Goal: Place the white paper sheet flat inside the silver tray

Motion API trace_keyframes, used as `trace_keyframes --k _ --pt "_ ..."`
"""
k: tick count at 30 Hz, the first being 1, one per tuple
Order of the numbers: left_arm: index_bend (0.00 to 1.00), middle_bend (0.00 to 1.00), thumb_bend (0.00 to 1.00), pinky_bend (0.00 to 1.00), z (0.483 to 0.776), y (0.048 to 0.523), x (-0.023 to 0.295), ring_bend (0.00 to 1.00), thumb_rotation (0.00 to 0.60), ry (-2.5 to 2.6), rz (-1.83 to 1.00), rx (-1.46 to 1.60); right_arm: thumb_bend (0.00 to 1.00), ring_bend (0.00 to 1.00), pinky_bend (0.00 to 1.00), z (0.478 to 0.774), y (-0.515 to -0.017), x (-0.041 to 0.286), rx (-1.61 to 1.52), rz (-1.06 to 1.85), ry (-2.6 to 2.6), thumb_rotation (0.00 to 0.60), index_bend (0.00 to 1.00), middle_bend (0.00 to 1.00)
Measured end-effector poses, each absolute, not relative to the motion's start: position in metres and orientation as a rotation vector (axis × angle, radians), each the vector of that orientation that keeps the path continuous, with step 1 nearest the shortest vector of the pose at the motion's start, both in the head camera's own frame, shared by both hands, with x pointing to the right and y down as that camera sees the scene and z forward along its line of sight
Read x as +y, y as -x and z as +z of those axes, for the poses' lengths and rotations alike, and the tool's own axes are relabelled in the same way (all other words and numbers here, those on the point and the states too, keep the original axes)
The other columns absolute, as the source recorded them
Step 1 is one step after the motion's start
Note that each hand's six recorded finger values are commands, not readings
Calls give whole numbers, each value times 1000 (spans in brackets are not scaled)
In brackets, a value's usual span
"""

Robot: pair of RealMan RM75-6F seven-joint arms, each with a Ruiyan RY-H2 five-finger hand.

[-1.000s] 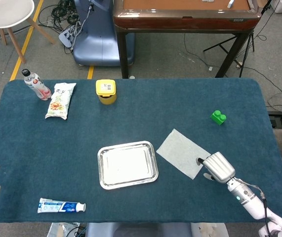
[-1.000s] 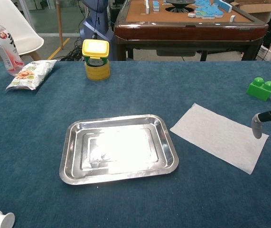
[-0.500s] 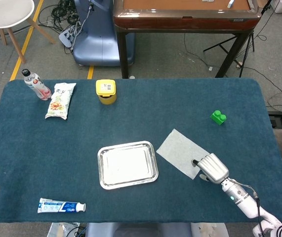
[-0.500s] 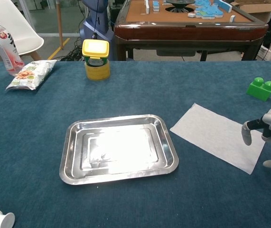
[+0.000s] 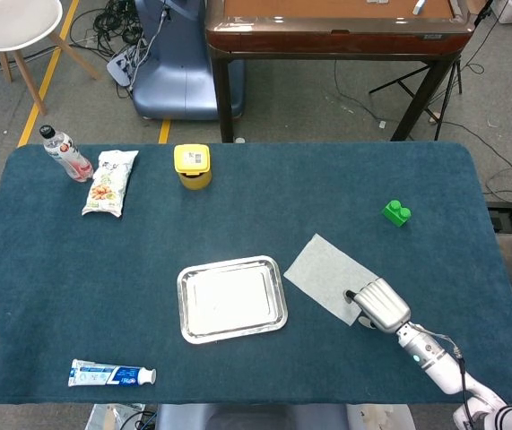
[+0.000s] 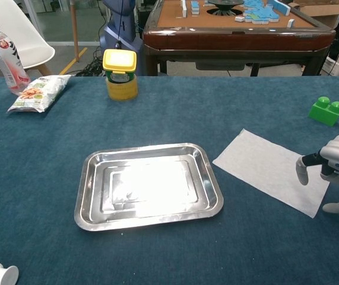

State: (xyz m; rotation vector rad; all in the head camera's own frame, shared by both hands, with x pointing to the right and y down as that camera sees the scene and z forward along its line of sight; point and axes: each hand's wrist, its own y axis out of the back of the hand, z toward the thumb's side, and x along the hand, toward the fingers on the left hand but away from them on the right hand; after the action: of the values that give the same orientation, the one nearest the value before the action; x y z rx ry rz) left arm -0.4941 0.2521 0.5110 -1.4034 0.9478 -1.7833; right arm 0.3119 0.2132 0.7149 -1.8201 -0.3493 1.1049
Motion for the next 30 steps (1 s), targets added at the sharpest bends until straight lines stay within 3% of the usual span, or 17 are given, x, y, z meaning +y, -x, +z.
trace_keyframes --k 30 --pt "302 352 294 508 509 494 251 285 600 1399 -1780 950 0 1000 1000 722 -299 201 -425 1095 1828 600 498 1000"
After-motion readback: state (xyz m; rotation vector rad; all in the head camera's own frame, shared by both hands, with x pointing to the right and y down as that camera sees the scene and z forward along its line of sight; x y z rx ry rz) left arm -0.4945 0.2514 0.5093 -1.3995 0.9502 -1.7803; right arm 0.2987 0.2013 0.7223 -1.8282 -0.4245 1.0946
